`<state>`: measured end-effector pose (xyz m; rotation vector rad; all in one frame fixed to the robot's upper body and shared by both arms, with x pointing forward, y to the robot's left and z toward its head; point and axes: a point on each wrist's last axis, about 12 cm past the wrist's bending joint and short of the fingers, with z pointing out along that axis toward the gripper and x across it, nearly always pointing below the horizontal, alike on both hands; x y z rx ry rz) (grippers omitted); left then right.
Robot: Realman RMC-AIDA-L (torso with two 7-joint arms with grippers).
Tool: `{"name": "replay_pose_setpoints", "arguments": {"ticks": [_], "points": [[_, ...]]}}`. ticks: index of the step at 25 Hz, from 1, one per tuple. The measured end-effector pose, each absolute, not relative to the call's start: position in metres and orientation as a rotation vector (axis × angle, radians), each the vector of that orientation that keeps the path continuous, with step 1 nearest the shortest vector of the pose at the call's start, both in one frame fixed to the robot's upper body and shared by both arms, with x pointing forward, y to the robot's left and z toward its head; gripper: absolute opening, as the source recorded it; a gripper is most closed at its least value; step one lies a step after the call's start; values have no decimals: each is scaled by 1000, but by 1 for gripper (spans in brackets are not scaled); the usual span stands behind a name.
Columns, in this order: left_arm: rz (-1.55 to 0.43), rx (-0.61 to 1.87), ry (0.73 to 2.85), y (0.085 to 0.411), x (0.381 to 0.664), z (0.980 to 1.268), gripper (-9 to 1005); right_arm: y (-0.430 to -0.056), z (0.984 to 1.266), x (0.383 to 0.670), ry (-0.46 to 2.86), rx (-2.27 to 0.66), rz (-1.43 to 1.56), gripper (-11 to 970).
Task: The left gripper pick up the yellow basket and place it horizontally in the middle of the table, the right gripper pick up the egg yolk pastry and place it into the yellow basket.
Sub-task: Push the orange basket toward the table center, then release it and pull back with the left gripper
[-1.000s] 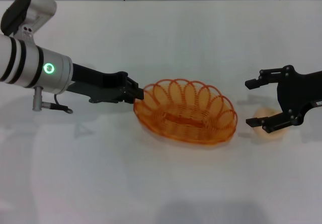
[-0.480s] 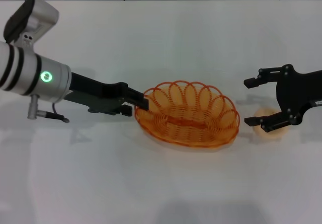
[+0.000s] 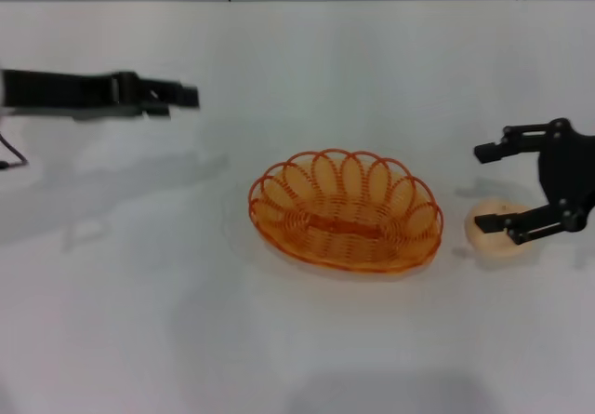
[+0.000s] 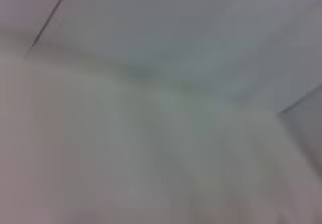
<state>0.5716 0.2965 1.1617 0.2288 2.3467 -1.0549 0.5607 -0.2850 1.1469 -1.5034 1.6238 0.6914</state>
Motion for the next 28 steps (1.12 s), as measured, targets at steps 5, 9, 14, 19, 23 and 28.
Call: {"name": "replay_pose_setpoints", "arguments": {"ticks": [5, 9, 14, 19, 23, 28], "points": [[-1003, 595, 1985, 316, 549, 1168, 574, -298, 1152, 560, 1692, -1444, 715, 840], [-924, 803, 1875, 320, 535, 1165, 574, -302, 1155, 560, 1734, -1441, 734, 840], [-841, 1080, 1760, 325, 511, 1154, 574, -301, 1158, 559, 1762, -1453, 759, 840], [-831, 1260, 1803, 330, 500, 1147, 573, -299, 1162, 560, 1791, -1450, 766, 841], [-796, 1325, 1857, 330, 495, 1147, 573, -297, 1163, 562, 1794, -1447, 768, 841], [-796, 1379, 1856, 318, 490, 1145, 573, -298, 1162, 563, 1836, -1422, 772, 841]]}}
